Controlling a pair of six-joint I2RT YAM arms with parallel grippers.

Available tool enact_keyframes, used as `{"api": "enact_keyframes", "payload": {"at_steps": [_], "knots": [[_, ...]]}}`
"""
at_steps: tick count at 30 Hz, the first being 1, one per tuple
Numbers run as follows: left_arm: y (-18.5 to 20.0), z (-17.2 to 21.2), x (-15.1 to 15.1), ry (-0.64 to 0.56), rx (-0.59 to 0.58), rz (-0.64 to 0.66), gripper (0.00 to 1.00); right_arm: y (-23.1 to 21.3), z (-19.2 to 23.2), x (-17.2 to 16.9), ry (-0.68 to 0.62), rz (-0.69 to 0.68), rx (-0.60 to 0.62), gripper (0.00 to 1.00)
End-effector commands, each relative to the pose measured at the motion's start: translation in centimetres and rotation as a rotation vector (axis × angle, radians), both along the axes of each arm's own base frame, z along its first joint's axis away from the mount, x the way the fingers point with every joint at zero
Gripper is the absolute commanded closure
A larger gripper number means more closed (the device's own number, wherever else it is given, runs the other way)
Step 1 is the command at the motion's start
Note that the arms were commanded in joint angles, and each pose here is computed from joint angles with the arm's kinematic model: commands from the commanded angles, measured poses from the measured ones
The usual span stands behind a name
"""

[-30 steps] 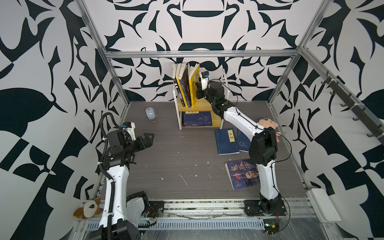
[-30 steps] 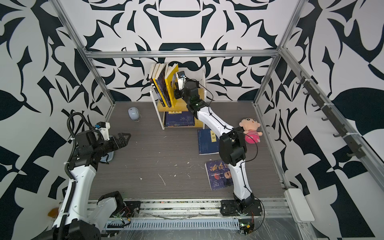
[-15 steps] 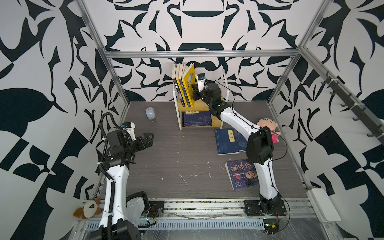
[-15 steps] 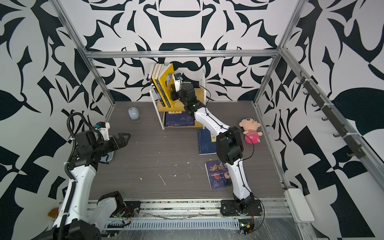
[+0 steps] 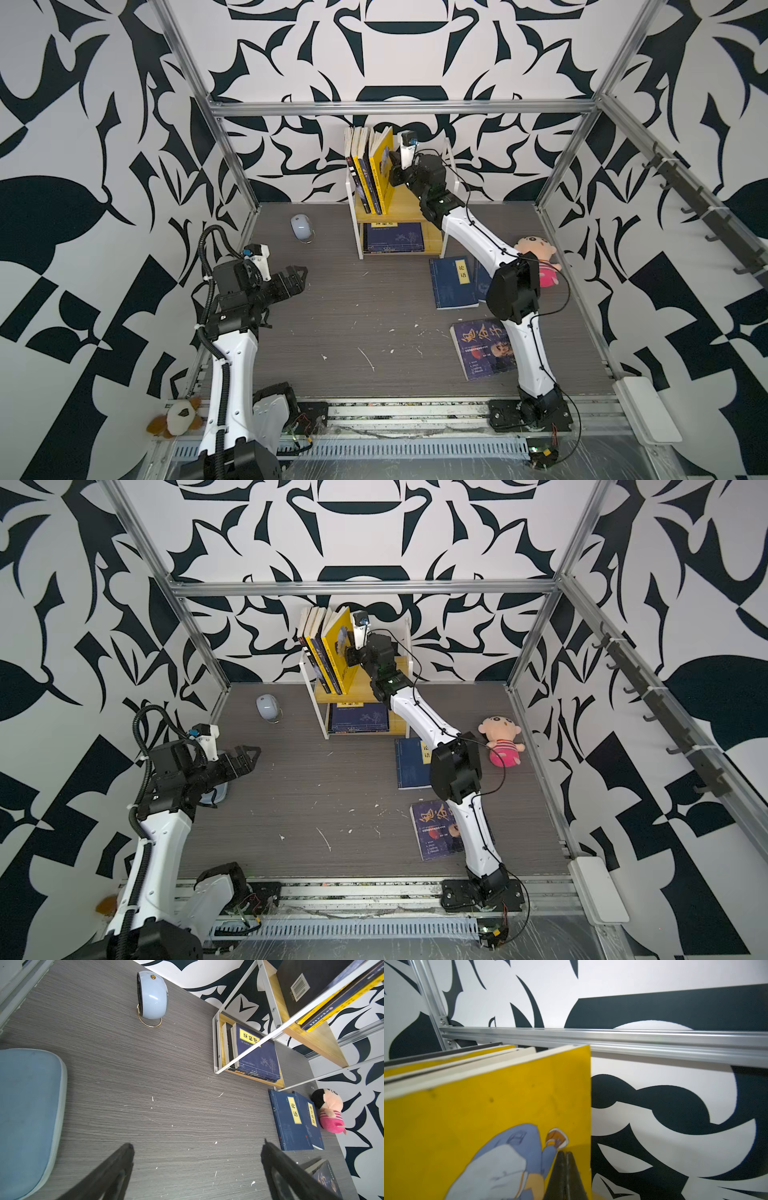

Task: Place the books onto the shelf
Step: 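Push the yellow book upright against the books on the shelf top with the right gripper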

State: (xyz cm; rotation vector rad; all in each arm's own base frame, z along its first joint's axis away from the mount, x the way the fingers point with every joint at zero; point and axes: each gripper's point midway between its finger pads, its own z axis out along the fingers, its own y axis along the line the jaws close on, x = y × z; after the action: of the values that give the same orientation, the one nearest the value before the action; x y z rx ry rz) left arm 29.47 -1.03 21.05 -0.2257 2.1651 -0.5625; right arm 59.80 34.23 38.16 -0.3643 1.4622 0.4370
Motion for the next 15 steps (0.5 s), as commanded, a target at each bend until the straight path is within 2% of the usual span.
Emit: {"api": "enact_keyframes", "payload": {"at_steps": [1,8,9,15], "knots": [[-0.1,0.0,-0.2,-0.013,0.002,-0.006,0.0,0.0,3.0,0.3,-0.062,-0.006,0.067,1.0],[-0.1,-0.1,-0.2,-0.01,-0.002,-0.007,0.0,1.3,4.2,0.7,-0.13,0.056,0.132,1.0],[-0.1,-0.1,-0.2,-0.012,0.0,-0.007,0.0,1.9,2.6,1.3,-0.116,0.068,0.127,1.0],[0.0,-0.2,-0.2,-0.008,0.0,-0.004,0.0,3.1,2.1,0.9,-0.159,0.136,0.129,1.0]]}}
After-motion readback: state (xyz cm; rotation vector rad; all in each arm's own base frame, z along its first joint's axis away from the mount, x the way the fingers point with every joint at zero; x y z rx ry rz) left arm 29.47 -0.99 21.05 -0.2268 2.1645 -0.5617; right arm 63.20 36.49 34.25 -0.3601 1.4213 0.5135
